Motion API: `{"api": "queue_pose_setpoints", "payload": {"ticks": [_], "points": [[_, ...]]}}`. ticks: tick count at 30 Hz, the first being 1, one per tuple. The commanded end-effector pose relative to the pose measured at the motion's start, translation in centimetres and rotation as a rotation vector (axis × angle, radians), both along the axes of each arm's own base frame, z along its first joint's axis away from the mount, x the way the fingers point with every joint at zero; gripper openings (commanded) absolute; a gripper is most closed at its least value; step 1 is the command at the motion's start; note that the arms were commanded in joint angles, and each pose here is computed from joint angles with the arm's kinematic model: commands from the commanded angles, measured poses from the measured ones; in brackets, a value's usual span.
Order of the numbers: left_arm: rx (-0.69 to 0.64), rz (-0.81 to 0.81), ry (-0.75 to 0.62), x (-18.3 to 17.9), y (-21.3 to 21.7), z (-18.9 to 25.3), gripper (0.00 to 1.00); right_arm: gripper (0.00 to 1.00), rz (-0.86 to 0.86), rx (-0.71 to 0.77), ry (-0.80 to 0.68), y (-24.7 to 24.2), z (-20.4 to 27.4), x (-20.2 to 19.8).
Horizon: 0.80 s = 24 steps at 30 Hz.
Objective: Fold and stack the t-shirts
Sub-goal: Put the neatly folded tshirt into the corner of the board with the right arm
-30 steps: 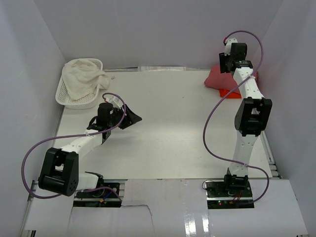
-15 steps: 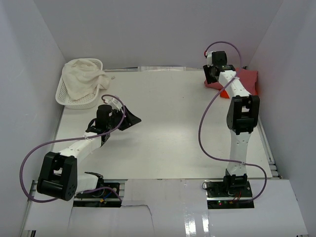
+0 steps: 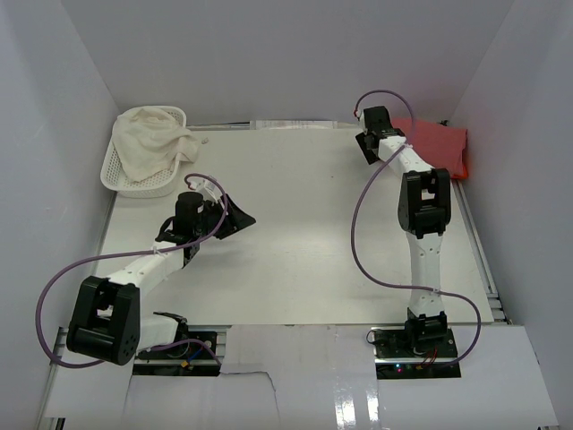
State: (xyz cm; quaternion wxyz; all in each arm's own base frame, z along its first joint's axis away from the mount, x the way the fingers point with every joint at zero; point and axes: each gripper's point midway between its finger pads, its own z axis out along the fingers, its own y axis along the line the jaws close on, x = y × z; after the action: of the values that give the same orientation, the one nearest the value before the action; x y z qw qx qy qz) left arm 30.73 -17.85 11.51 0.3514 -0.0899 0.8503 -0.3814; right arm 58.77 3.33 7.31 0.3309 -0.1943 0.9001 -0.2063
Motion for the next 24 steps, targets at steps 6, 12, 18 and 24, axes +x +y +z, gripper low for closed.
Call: {"api": "queue_pose_setpoints", "payload": {"ticks": [6, 12, 18, 24], "points": [[0.009, -0.009, -0.04, 0.2, -0.1, 0.5, 0.64, 0.74, -0.039, -0.21, -0.15, -1.9, 1.3, 3.7], [0.013, -0.01, -0.034, 0.3, -0.1, 0.2, 0.64, 0.63, -0.028, -0.216, -0.151, -1.7, 0.8, 4.3], [0.015, -0.011, -0.027, 0.3, -0.1, 0.0, 0.64, 0.18, -0.038, -0.193, -0.178, -1.6, 2.1, 4.2], [0.01, -0.011, -0.028, 0.3, -0.1, 0.1, 0.64, 0.08, -0.011, -0.186, -0.176, -1.6, 3.8, 3.4]]}}
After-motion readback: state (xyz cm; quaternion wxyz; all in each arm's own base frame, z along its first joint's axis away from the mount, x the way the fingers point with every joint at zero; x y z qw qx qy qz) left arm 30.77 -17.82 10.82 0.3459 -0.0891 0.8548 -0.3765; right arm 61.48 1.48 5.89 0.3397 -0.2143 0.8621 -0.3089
